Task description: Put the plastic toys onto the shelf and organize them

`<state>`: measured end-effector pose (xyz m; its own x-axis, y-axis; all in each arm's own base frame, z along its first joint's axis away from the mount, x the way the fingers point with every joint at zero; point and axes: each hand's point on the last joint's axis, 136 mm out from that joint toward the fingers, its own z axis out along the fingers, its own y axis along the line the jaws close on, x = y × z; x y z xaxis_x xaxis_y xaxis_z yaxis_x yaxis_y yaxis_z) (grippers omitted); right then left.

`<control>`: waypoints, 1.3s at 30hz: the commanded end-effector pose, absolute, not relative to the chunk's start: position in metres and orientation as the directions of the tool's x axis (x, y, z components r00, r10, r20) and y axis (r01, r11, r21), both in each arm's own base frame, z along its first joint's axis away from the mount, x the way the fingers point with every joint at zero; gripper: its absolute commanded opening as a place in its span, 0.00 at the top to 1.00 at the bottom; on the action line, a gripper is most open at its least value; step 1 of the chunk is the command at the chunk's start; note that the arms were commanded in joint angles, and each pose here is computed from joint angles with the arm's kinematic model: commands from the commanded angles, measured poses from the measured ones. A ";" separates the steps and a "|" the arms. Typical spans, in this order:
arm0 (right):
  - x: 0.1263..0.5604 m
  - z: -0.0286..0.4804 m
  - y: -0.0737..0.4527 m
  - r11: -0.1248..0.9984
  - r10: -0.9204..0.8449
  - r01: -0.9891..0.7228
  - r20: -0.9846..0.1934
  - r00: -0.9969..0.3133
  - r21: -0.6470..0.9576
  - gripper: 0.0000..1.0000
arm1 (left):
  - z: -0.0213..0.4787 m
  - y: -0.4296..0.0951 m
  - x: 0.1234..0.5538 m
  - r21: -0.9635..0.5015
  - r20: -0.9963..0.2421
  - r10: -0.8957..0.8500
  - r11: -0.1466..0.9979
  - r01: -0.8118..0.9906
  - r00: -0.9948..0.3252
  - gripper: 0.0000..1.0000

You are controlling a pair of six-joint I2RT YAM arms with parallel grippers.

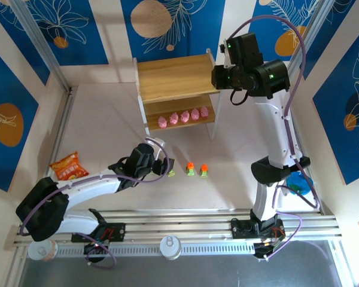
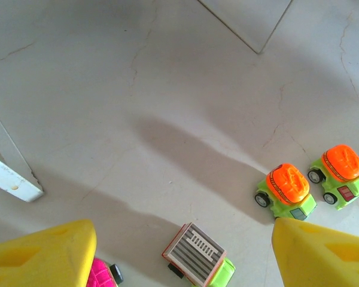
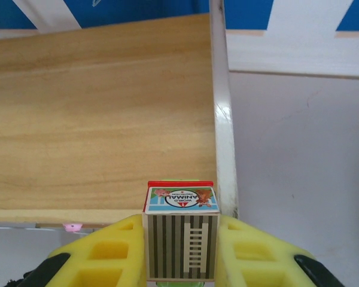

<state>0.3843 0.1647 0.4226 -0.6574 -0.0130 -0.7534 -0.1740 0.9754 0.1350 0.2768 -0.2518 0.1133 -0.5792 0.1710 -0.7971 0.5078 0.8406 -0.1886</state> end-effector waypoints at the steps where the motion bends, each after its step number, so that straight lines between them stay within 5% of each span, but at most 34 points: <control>1: 0.396 0.423 0.181 0.963 -0.055 -0.237 -0.774 -0.631 0.126 0.77 | 0.119 -0.257 0.281 -0.189 -0.808 0.173 0.829 0.526 -0.564 0.23; 39: 0.432 0.386 0.195 0.974 -0.162 -0.228 -0.754 -0.636 -0.017 0.72 | 0.121 -0.255 0.281 -0.191 -0.809 0.167 0.832 0.521 -0.563 0.22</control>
